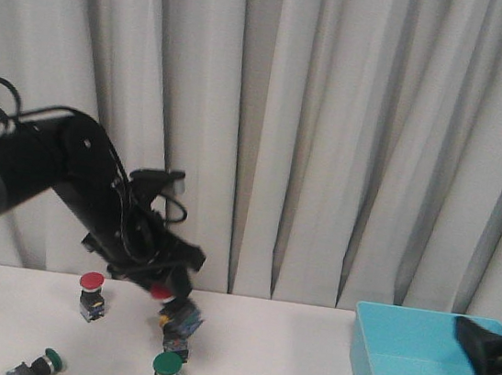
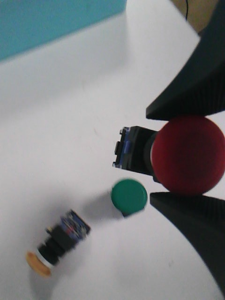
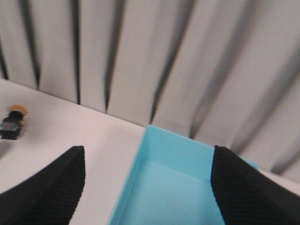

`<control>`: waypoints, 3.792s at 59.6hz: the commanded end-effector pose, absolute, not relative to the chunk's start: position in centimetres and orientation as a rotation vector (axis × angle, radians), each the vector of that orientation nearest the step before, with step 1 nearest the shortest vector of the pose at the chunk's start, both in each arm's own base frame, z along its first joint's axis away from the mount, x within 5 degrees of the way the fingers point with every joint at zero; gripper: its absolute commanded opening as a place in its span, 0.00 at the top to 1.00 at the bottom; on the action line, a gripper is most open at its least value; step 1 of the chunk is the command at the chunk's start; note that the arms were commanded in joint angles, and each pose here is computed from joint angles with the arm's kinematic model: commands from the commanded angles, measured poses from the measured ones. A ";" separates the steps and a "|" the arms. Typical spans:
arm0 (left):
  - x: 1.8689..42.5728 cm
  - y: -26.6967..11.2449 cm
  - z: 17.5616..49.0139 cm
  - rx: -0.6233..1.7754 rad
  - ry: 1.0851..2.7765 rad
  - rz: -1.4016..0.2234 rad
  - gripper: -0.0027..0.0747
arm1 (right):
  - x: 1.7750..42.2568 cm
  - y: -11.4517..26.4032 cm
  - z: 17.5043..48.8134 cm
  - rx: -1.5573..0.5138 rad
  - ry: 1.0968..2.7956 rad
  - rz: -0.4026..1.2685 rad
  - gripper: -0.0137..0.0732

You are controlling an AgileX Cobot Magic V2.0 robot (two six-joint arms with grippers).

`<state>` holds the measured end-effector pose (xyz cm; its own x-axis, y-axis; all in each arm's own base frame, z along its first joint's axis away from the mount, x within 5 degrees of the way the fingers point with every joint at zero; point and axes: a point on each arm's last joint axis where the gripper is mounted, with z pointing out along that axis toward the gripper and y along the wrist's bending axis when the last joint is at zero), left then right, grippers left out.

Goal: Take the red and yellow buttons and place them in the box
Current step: 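Lift the red button with the left gripper toward the right gripper, then grasp the red button's base with the right gripper, open left gripper, then carry the red button with the right gripper into the blue box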

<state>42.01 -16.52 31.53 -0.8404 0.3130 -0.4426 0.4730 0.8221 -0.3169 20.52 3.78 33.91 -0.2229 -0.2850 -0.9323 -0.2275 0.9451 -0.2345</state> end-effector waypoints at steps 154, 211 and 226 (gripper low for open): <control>29.4 -25.7 45.4 0.943 2.047 -1.024 0.88 | 23.5 12.3 33.9 -0.861 1.329 -0.088 0.85; 29.3 -24.1 46.6 0.986 1.964 -0.792 0.28 | 23.6 12.1 33.1 -0.896 1.406 -0.102 0.84; 27.7 -20.4 50.9 0.821 1.844 -0.505 0.28 | 23.6 12.0 33.1 -0.907 1.406 -0.113 0.83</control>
<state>29.97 -22.67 45.86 -0.3864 0.4333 -0.8142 0.7861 0.6164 -0.0450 23.58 12.02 30.69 0.1162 -0.6127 -0.7818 -0.4994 0.6443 -0.5791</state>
